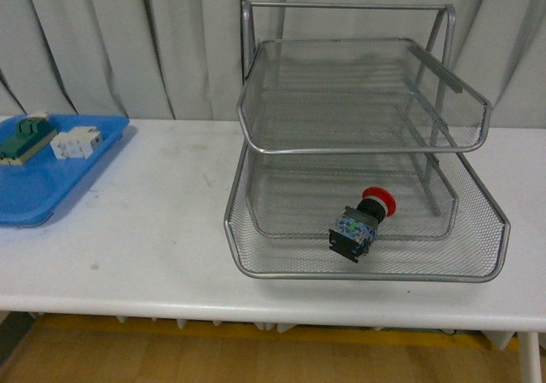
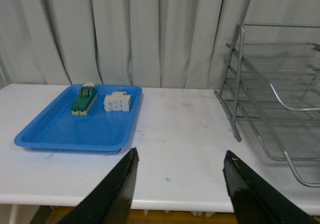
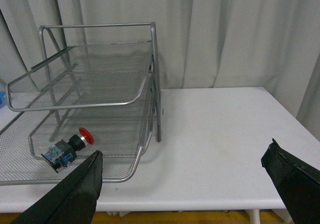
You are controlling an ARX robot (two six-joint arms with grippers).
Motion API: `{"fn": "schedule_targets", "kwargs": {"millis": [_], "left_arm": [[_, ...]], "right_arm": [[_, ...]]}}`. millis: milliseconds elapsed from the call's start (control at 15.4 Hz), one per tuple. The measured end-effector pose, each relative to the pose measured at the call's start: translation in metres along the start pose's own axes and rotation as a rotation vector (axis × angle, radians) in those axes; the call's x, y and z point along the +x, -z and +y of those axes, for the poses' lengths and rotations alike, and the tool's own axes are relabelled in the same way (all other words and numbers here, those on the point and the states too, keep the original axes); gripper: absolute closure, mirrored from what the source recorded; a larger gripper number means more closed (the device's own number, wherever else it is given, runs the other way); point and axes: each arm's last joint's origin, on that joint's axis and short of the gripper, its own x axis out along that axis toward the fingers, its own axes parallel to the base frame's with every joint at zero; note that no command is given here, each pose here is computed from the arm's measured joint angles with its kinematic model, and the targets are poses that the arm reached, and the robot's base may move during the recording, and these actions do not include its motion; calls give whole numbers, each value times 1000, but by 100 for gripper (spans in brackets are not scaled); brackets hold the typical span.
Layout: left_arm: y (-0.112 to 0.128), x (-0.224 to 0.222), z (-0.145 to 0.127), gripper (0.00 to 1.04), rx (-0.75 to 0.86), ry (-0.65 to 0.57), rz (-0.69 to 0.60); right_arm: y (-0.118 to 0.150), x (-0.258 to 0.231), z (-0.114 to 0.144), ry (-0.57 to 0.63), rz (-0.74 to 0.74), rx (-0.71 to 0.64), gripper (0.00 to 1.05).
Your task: Place button on rack with both arms
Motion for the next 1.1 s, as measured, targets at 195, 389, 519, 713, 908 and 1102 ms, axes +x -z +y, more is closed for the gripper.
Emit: {"fn": "schedule_targets", "kwargs": {"millis": [195,389,519,713,908,1102], "left_arm": [[0,0,0,18,0,0,0],[0,0,0,7,0,0,0],[0,0,0,7,0,0,0],[0,0,0,7,0,0,0],[0,0,0,7,0,0,0],[0,0,0,7,0,0,0]], "right_arm": [[0,0,0,0,0,0,6],[-7,13,-3,-21,-5,17,6],[-27,37,-1,-42,-32,35,6],[-56,103,27,-127,59,89,6],[-48,162,82,-253,361,85,6],[-45,178,122,-289,521,28,38]]}}
